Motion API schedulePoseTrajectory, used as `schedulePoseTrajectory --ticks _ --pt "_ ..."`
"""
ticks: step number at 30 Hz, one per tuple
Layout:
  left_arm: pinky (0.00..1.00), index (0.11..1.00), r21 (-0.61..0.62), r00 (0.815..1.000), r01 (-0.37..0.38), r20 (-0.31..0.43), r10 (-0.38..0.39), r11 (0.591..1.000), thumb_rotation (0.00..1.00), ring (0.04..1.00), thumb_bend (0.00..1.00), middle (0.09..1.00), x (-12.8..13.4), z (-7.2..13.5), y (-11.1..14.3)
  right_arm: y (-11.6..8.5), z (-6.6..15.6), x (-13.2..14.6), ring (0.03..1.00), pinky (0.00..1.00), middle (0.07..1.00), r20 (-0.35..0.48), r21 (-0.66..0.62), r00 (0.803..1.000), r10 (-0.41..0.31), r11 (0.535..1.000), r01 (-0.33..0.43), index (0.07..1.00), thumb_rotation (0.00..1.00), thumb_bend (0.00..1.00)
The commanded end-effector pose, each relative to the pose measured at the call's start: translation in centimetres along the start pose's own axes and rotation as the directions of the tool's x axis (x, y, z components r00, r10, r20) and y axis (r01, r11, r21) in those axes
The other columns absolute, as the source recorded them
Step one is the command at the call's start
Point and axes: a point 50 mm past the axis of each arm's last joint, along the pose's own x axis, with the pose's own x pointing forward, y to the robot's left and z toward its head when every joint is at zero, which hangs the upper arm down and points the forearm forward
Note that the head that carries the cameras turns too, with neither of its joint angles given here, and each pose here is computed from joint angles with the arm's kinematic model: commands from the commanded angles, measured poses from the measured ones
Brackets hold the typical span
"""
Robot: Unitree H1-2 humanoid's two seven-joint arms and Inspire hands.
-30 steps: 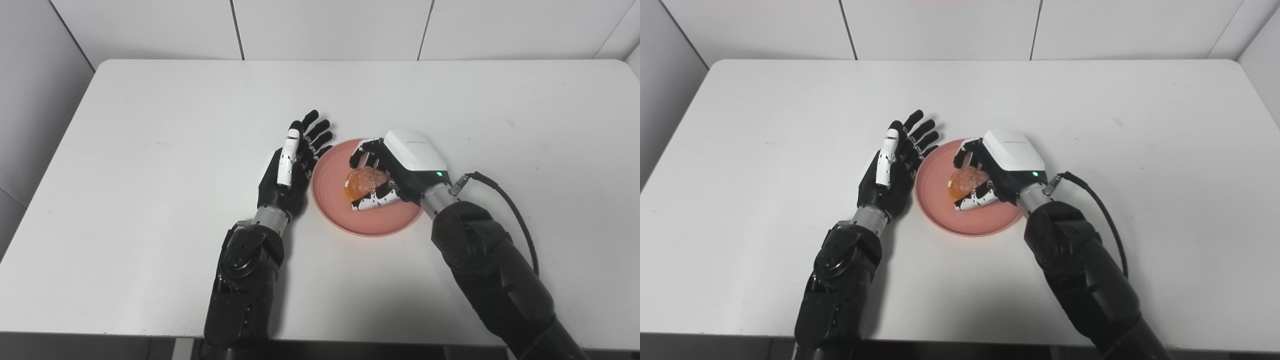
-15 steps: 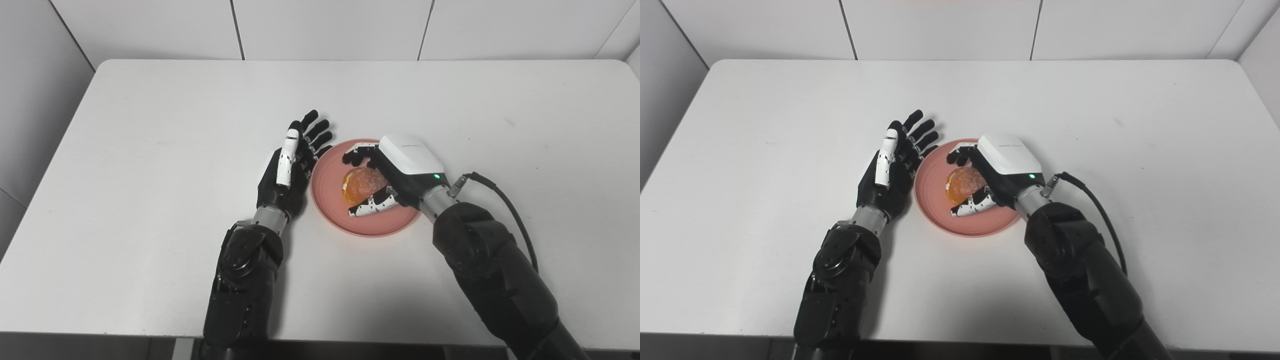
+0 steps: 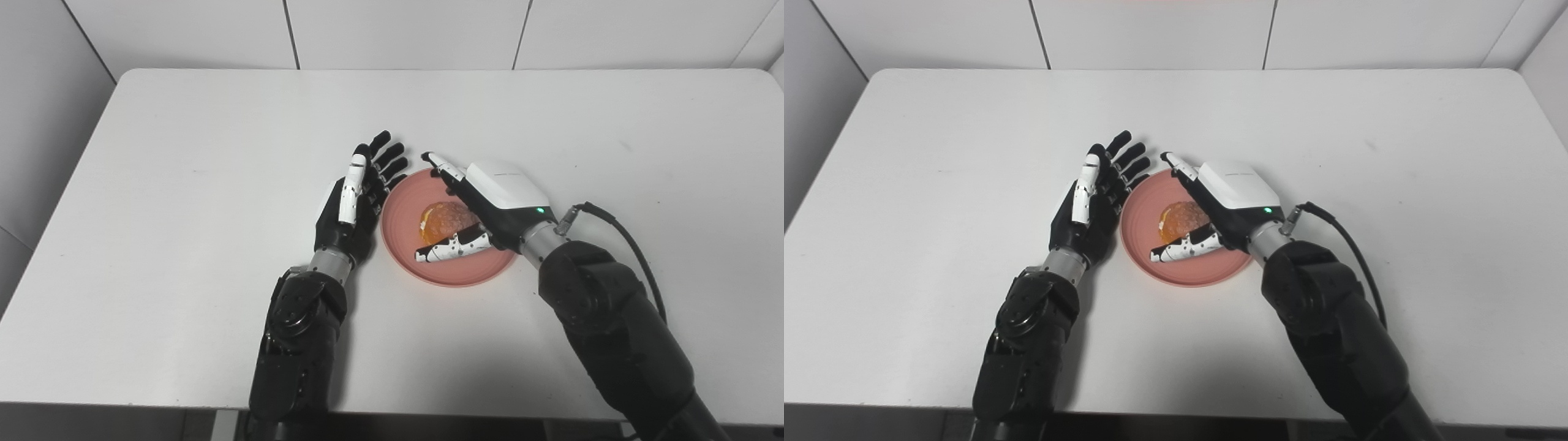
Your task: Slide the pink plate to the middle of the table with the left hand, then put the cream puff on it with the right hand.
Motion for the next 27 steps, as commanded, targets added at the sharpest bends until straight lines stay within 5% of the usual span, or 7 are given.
schedulePoseTrajectory --ticks 1,7,13,21,27 --pt "0.88 0.902 -0.009 1.000 -0.010 -0.023 0.010 1.000 1.00 0.903 0.43 0.902 -0.3 -0.3 0.5 -2.3 0.9 -0.1 0.787 0.60 0.896 0.036 0.004 0.995 -0.092 0.996 0.092 1.000 0.56 1.00" --pt "0.88 0.912 -0.011 1.000 -0.013 -0.025 0.013 1.000 1.00 0.909 0.43 0.908 -0.2 -0.3 0.7 -3.7 0.9 -0.6 0.817 0.60 0.932 0.050 0.008 0.987 -0.153 0.988 0.153 1.000 0.62 1.00" --pt "0.89 0.914 -0.022 1.000 -0.015 -0.019 0.015 1.000 1.00 0.912 0.43 0.911 -0.2 -0.4 0.9 -5.2 0.4 -1.1 0.910 0.73 0.980 0.077 -0.009 0.967 -0.242 0.970 0.244 1.000 0.71 1.00" --pt "0.89 0.905 -0.029 1.000 -0.018 -0.012 0.017 0.999 1.00 0.908 0.42 0.914 -0.3 -0.5 1.2 -6.3 -0.9 -2.6 0.887 0.67 0.993 0.068 0.133 0.903 -0.424 0.901 0.413 1.000 0.75 1.00" --pt "0.90 0.911 -0.024 1.000 -0.011 -0.011 0.011 1.000 1.00 0.910 0.43 0.916 -0.5 -0.5 1.5 -5.3 -2.1 -3.9 0.960 0.82 1.000 0.009 0.264 0.855 -0.519 0.825 0.499 1.000 0.89 0.92"
